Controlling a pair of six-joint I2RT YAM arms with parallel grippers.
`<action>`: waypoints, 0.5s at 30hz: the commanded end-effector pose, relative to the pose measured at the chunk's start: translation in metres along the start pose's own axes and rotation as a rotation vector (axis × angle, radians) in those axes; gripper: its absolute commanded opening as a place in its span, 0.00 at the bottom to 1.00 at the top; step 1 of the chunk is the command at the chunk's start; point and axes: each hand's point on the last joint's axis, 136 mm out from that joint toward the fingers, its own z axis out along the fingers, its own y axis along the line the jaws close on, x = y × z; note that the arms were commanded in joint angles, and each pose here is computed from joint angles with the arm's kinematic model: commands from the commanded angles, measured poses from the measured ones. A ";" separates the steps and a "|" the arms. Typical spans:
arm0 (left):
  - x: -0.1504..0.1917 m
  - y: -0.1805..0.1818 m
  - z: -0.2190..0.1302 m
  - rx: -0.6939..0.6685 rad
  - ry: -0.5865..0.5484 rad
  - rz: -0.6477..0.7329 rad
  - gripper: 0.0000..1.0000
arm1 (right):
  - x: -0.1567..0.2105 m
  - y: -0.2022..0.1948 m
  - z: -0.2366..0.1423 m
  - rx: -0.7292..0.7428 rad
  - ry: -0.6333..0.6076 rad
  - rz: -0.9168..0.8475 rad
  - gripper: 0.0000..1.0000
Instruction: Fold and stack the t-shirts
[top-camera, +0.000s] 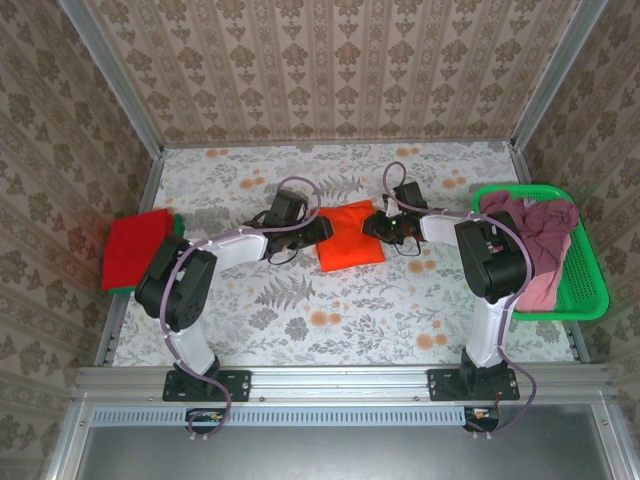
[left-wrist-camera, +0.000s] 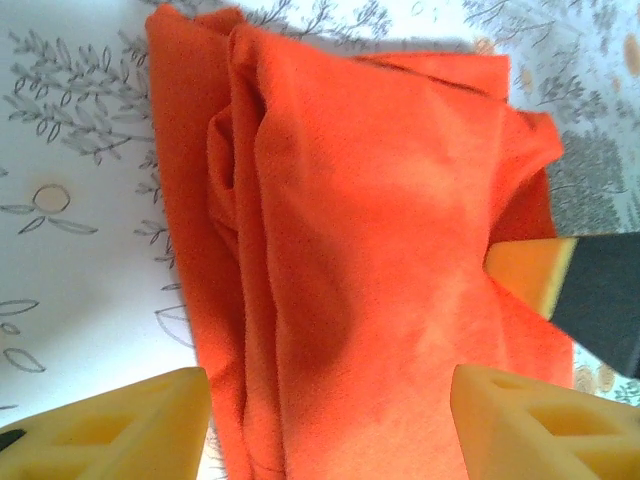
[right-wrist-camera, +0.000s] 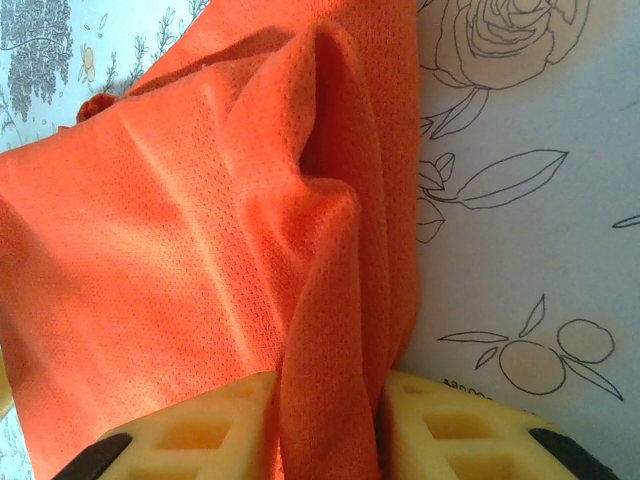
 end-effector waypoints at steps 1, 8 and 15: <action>0.009 0.008 0.009 -0.057 0.052 0.017 0.67 | 0.012 -0.005 0.007 -0.003 0.036 0.022 0.30; 0.015 0.002 0.029 -0.010 0.092 -0.024 0.66 | 0.013 -0.004 0.006 -0.005 0.038 0.020 0.30; 0.017 -0.004 0.039 0.035 0.105 -0.050 0.58 | 0.016 0.001 0.009 -0.029 0.048 0.030 0.30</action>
